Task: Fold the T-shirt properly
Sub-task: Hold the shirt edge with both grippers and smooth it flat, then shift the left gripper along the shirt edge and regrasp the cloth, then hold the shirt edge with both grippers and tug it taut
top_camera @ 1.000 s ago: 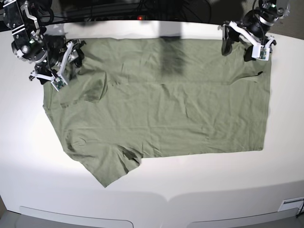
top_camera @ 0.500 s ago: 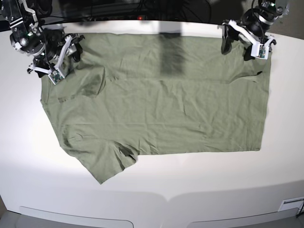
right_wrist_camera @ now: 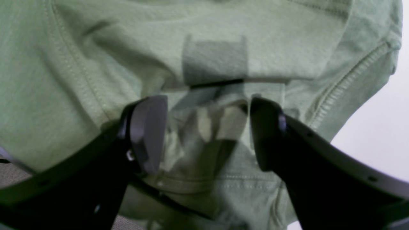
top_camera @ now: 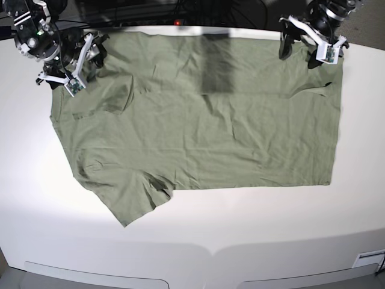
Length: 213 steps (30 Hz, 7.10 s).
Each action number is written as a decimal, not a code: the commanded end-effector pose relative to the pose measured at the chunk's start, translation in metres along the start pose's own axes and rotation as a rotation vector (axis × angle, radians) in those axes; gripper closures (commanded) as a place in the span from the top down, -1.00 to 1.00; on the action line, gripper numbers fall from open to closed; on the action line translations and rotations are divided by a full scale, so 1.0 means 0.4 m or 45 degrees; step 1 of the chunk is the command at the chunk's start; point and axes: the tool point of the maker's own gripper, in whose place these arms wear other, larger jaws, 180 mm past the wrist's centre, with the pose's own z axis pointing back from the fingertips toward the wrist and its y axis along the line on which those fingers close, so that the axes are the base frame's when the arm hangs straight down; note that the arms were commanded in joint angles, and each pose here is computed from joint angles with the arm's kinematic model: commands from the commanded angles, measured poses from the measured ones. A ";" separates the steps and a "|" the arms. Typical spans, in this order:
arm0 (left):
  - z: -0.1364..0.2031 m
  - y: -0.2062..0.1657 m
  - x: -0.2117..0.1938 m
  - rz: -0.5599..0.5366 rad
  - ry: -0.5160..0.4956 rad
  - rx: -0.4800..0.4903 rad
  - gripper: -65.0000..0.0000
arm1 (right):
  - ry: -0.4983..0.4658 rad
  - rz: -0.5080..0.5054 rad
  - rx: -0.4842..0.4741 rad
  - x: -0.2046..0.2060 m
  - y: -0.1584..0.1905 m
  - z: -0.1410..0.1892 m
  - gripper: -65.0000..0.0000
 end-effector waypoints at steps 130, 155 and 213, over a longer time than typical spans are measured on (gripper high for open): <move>0.005 0.031 0.162 -0.302 0.312 0.193 0.39 | -0.181 0.158 -0.271 0.216 -0.059 0.151 0.28; -0.179 0.245 0.216 -0.183 0.374 0.373 0.39 | -0.207 0.137 -0.260 0.225 -0.047 0.148 0.28; -0.017 0.260 -0.081 -0.165 0.846 0.392 0.39 | 0.154 -0.116 -0.272 0.049 -0.159 0.041 0.28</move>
